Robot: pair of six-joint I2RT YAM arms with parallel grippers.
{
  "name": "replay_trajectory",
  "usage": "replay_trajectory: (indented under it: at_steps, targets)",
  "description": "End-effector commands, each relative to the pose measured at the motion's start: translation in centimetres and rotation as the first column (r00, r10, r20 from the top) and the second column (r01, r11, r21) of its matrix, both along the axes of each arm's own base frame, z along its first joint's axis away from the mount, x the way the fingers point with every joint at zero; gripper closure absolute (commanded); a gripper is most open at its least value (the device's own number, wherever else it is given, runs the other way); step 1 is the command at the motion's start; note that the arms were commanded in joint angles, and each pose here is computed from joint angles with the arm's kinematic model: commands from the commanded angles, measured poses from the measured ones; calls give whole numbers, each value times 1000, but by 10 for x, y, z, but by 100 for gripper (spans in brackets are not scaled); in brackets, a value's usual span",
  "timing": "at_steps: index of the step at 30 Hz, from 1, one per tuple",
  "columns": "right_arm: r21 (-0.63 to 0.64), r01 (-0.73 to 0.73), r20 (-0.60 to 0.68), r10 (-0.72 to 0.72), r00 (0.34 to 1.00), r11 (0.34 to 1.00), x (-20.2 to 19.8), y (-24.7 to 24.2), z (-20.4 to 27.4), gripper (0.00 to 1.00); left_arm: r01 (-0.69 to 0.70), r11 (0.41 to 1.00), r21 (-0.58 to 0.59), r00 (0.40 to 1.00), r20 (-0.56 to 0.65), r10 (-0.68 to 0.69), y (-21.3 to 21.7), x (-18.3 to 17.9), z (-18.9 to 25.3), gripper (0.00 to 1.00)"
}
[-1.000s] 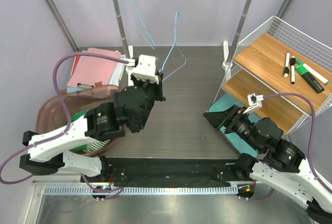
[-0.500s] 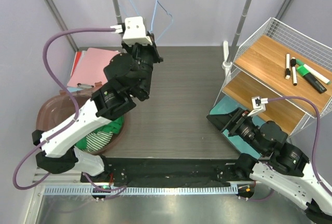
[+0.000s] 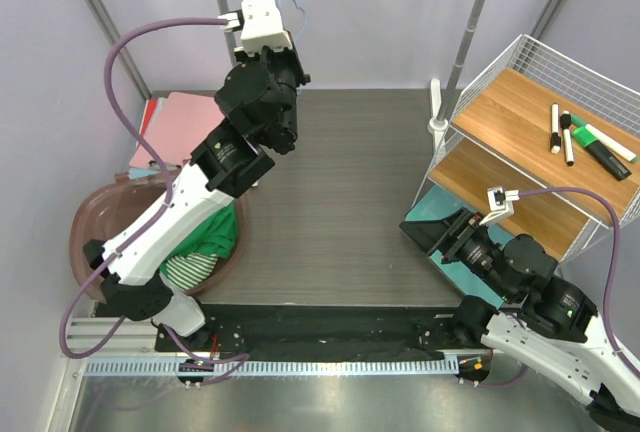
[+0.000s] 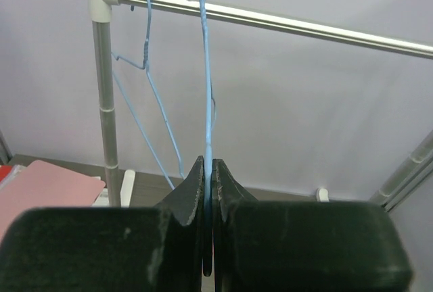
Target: Remove the tank top from the hanger
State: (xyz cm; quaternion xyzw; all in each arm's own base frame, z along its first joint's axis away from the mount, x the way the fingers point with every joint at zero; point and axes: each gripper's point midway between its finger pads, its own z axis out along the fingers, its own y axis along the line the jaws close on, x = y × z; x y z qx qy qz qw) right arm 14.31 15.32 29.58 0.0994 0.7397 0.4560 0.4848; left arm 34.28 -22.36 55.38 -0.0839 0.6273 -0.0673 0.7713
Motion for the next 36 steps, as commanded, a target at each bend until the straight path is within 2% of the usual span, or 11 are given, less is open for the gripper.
replay_trajectory:
  at_steps: [1,12,23,27,30,32,33,35,36]
  targets:
    - [65,25,19,-26,999,998,1,-5,18,23,5,999,-32,1000,17,-4,1,5,8,100]
    - [62,19,18,-20,1000,998,0,-4,16,24,65,995,-70,996,-55,-69,-12,20,-29,100]
    - [62,17,18,-18,1000,998,-1,-4,15,23,132,980,-148,984,-96,-147,9,18,-61,100]
    - [65,16,13,-17,1000,998,-1,-4,14,23,136,980,-143,981,-119,-154,11,18,-68,100]
    - [66,13,8,-13,1000,998,-1,-2,11,23,194,972,-134,967,-140,-212,0,17,-76,100]
    - [64,12,2,-12,1000,998,-1,-2,9,24,220,964,-147,958,-153,-242,-5,15,-80,94]
    - [65,10,3,-10,1000,998,-1,-2,9,23,245,959,-143,948,-170,-268,-9,12,-84,80]
    - [60,9,-1,-9,1000,998,-2,-2,6,23,274,947,-166,935,-184,-302,-12,6,-88,64]
    - [59,12,-2,-12,1000,998,-1,-2,5,24,305,935,-178,924,-180,-336,-14,-1,-86,51]
